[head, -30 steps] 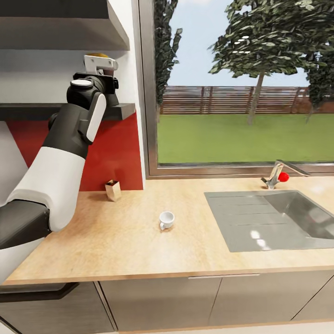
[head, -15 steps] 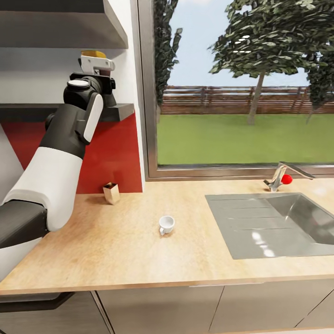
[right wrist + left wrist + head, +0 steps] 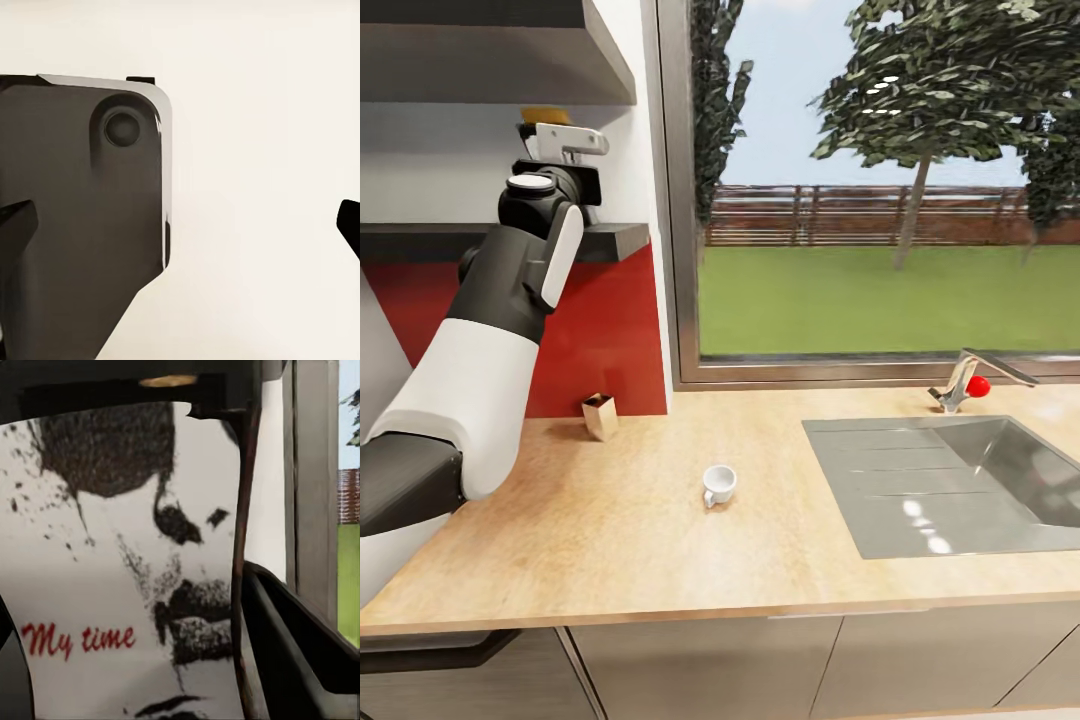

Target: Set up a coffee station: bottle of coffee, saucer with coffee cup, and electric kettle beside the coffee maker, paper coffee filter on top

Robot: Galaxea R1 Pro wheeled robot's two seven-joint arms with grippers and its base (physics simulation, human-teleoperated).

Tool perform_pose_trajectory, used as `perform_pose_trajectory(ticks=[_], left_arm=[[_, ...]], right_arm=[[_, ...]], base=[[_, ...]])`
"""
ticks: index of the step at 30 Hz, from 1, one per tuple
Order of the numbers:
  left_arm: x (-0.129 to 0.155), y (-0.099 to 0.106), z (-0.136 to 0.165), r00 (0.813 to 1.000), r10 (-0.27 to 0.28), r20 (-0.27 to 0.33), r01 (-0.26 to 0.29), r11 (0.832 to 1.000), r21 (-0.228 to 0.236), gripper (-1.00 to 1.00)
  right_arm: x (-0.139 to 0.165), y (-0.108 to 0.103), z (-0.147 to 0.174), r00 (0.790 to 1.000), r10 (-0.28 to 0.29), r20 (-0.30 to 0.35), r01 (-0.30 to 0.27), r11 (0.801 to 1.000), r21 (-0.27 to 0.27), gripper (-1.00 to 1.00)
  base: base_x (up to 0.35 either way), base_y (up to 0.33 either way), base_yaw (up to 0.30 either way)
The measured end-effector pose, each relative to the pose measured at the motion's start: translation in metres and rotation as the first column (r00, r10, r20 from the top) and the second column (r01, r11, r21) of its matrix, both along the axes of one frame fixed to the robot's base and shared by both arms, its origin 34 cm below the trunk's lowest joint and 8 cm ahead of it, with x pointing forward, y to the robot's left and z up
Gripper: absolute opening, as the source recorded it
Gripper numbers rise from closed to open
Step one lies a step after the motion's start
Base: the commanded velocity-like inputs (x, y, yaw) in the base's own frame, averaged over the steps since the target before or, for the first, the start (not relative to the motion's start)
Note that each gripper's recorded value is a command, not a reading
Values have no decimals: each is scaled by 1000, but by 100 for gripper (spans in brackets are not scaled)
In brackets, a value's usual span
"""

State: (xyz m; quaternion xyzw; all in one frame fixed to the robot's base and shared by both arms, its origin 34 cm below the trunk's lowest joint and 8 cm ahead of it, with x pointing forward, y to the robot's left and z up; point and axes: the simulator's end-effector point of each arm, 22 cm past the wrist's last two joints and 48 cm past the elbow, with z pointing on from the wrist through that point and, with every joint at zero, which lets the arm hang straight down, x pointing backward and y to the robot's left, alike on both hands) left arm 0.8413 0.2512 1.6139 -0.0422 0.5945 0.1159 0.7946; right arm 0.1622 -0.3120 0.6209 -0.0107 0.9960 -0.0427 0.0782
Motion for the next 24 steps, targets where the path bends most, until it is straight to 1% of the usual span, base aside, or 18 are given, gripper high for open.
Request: perform_pose_trajectory(ticks=[9, 11, 15, 22, 24], left_arm=[[-5, 0, 7, 1000, 2, 19, -2, 1000, 2, -100], [-5, 1, 6, 1000, 4, 10, -4, 1000, 3, -100], [-3, 2, -2, 999, 13, -34, -13, 1000, 8, -100], [-4, 2, -2, 999, 12, -41, -12, 1000, 9, -100], [-4, 1, -2, 999, 13, -41, -12, 1000, 10, -100]], right_arm=[[0, 1, 0, 1000, 0, 0, 0, 1000, 1, 100], [0, 1, 0, 1000, 0, 0, 0, 1000, 1, 100], [1, 1, 0, 1000, -1, 1, 1, 1000, 1, 100], [1, 1, 0, 1000, -1, 2, 1, 1000, 1, 100], [1, 1, 0, 1000, -1, 2, 1, 1000, 1, 100]], base=[[0, 0, 0], [0, 0, 0], [0, 0, 0], [0, 0, -5], [0, 0, -111]])
